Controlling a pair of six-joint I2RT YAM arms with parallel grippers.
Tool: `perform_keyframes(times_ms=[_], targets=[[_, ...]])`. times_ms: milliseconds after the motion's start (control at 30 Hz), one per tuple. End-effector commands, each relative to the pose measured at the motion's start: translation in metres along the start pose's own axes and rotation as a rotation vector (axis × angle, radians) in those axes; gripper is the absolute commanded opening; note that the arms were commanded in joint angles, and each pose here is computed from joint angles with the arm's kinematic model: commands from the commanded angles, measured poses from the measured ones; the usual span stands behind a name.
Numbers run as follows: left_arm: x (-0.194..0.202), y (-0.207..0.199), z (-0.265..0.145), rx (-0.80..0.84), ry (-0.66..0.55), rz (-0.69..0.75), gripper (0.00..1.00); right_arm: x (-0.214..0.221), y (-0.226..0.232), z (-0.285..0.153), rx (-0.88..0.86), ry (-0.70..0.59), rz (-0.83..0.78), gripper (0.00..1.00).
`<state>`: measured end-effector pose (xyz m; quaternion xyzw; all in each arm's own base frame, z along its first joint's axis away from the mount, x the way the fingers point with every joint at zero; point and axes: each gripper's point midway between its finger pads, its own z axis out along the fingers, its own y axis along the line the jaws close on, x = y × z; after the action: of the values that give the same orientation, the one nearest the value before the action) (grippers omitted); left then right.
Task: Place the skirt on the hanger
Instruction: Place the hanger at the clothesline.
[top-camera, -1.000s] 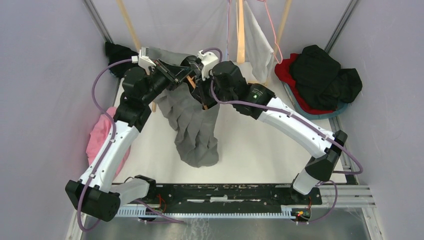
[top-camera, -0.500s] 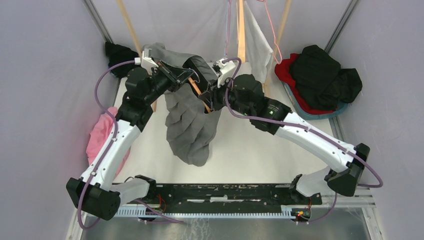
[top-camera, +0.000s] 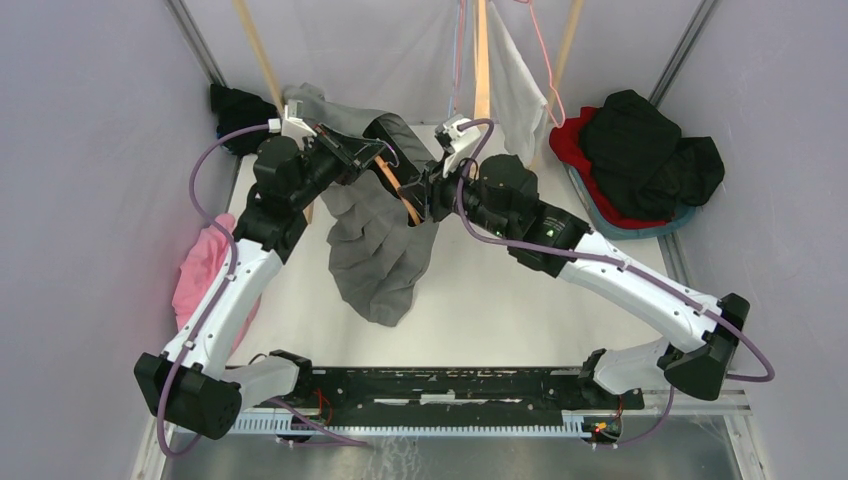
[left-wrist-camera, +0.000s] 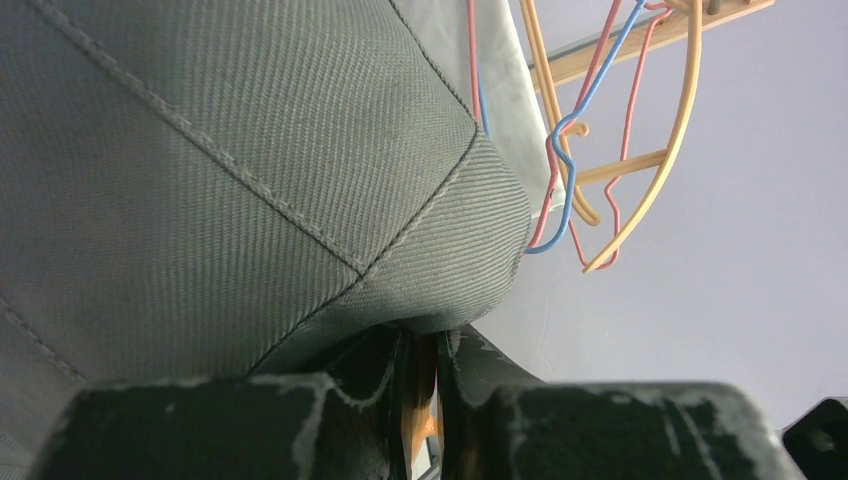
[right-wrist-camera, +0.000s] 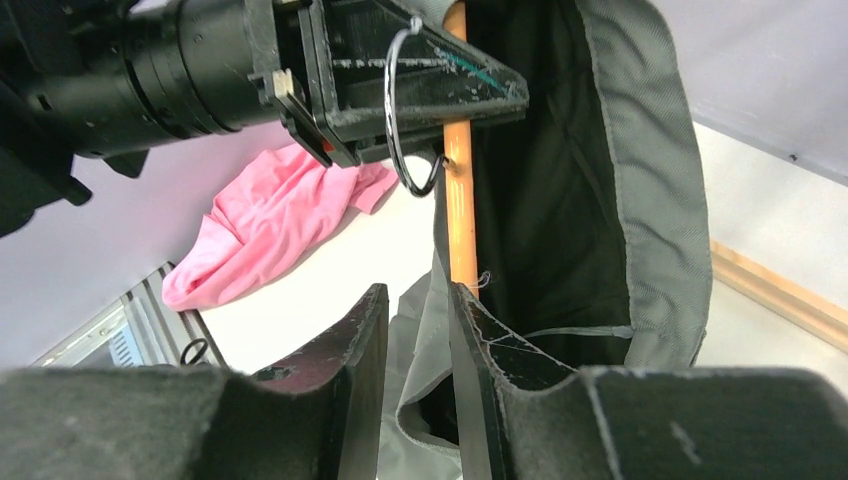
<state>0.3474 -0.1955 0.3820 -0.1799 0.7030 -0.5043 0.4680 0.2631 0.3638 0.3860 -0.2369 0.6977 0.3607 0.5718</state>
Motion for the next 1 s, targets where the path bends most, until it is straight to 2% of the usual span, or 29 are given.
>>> perform_keyframes(times_ms=[0,967], targets=[[-0.022,-0.04,-0.008,0.13,-0.077,0.025,0.13,-0.008,0.005,0.004,-0.02,-0.065,-0.014,0.34],[-0.021,-0.059,-0.015,0.192,-0.059,0.005,0.13,0.026,-0.01,0.034,0.079,-0.073,-0.05,0.34]])
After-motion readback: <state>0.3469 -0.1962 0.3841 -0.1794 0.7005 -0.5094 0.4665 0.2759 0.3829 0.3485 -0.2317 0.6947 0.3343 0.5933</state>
